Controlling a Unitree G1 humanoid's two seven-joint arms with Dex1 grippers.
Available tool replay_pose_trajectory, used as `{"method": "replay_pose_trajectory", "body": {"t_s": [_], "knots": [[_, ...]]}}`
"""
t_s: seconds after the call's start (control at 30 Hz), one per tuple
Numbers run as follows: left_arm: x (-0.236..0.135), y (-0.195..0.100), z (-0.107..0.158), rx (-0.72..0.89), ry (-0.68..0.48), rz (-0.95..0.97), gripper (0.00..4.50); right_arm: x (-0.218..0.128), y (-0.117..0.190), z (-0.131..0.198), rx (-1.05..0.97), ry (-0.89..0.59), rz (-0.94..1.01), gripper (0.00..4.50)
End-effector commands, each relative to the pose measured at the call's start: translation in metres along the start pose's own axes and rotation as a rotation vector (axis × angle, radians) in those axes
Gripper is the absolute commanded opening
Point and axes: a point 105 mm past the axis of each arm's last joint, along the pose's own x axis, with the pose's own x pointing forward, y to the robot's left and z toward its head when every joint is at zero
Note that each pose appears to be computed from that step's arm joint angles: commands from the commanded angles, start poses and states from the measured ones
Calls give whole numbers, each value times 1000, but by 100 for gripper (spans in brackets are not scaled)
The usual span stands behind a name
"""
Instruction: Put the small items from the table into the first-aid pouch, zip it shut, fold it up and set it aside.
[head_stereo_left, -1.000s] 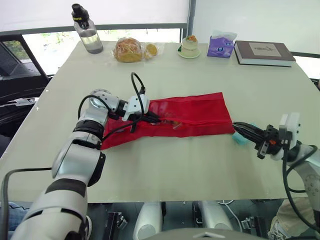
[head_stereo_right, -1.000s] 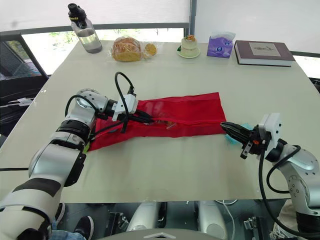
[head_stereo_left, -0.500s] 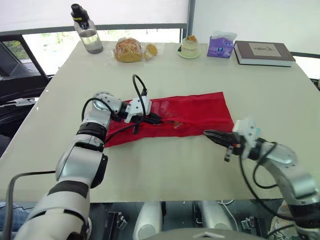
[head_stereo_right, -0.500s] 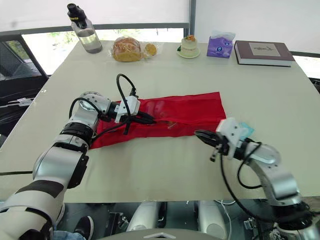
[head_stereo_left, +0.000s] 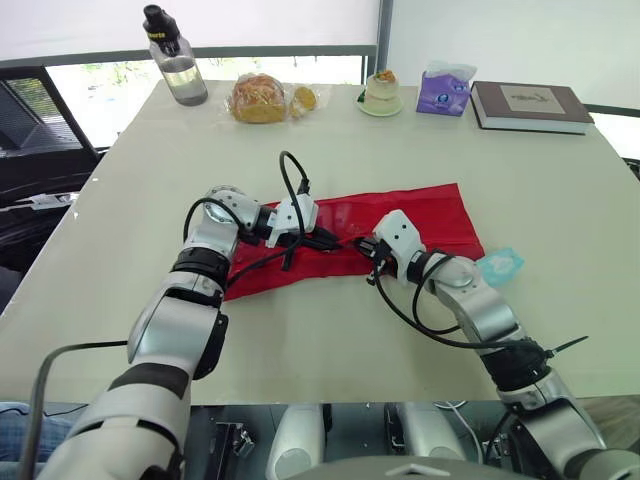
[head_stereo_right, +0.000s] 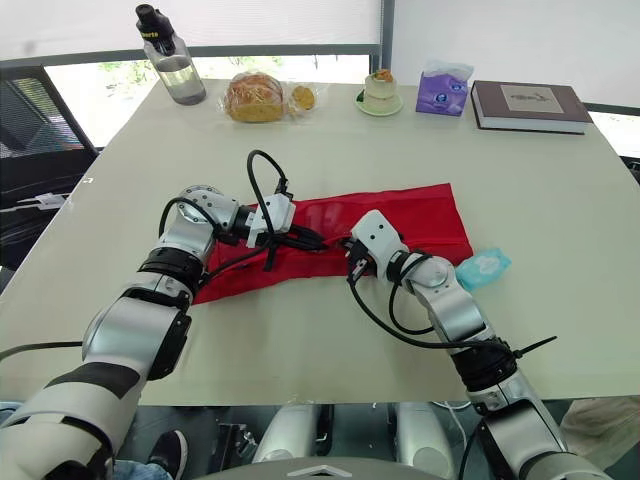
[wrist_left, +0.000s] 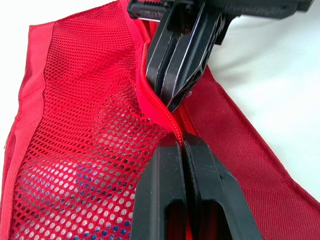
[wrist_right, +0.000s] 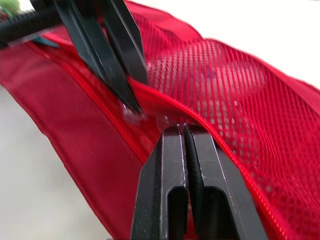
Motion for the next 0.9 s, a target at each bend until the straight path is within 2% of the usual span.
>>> {"method": "replay_pose_trajectory", "body": {"t_s": [0.03,0.33,0.57,0.73,0.9], "knots": [[-3,1,7,38,-11,-12,0,0,-5,7,-55,-20,-45,13],[-2,-2,5,32,-12,-33,0,-9,-22,-3,-119,41,-126,13],[1,-6,3,28,-18,-44,0,2,-38,13,-132,-74,-298,13],[1,-7,2,22,-18,-42,0,1,-33,8,-110,-74,-267,13],[-1,-7,-1,12,-11,-30,0,-22,-21,7,-72,-87,-161,13]]}}
